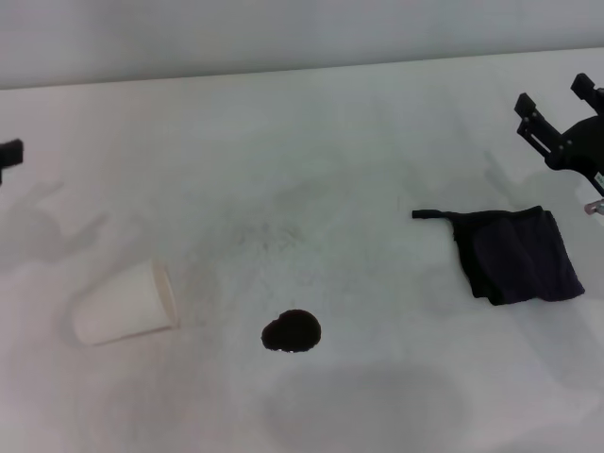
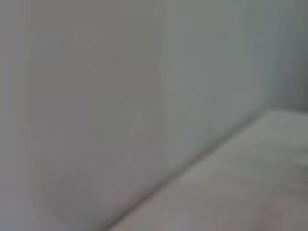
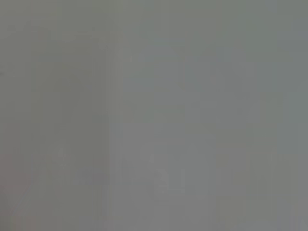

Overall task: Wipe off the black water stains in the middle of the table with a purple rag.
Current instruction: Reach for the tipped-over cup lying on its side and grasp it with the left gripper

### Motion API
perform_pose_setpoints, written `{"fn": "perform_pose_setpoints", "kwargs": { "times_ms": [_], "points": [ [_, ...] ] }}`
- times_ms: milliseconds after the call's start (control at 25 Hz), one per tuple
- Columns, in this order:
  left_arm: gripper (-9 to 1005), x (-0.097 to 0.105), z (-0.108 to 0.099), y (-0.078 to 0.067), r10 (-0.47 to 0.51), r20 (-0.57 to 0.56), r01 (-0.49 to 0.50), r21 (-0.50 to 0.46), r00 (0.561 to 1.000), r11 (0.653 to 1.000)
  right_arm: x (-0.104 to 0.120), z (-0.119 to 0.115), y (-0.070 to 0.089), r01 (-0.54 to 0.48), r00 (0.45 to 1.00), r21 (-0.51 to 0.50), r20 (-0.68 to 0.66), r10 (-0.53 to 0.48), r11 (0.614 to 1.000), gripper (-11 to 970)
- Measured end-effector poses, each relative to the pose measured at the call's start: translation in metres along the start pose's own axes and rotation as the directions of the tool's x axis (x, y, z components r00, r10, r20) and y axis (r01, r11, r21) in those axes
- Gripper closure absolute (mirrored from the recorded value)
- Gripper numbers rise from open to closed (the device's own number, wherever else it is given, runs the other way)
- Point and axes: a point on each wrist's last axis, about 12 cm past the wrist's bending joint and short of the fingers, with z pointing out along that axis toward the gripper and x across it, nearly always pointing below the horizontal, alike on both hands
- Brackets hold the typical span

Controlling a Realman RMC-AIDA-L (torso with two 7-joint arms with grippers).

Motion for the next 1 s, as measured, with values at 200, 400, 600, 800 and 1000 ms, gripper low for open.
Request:
{"fn": "perform_pose_setpoints", "kwargs": {
  "times_ms": [200,400,600,800,1000],
  "points": [
    [124,-0.027,0.005,0.006,0.089,-0.202,-0.061,0.139,0.975,0.988,-0.002,0.002,0.001,-0.008,1.000,-0.006,0.010,0.008,1.000,128],
    [124,-0.035,0.016,0.004,0.152,-0.359,-0.063,0.248,0.921,0.967,-0.003,0.004,0.001,-0.007,1.000,-0.011,0.016,0.007,1.000,129],
    [123,-0.037,0.029,-0.008,0.199,-0.453,-0.032,0.350,0.869,0.936,-0.004,0.007,0.003,-0.003,1.000,-0.028,0.017,0.004,1.000,129],
    [123,-0.030,0.038,-0.014,0.220,-0.466,-0.036,0.371,0.857,0.928,-0.004,0.007,0.005,-0.001,1.000,-0.037,0.014,0.002,0.999,130],
    [123,-0.015,0.053,-0.023,0.255,-0.459,-0.062,0.393,0.851,0.917,-0.003,0.007,0.005,-0.001,1.000,-0.037,0.011,0.001,0.999,130]
  ]
}}
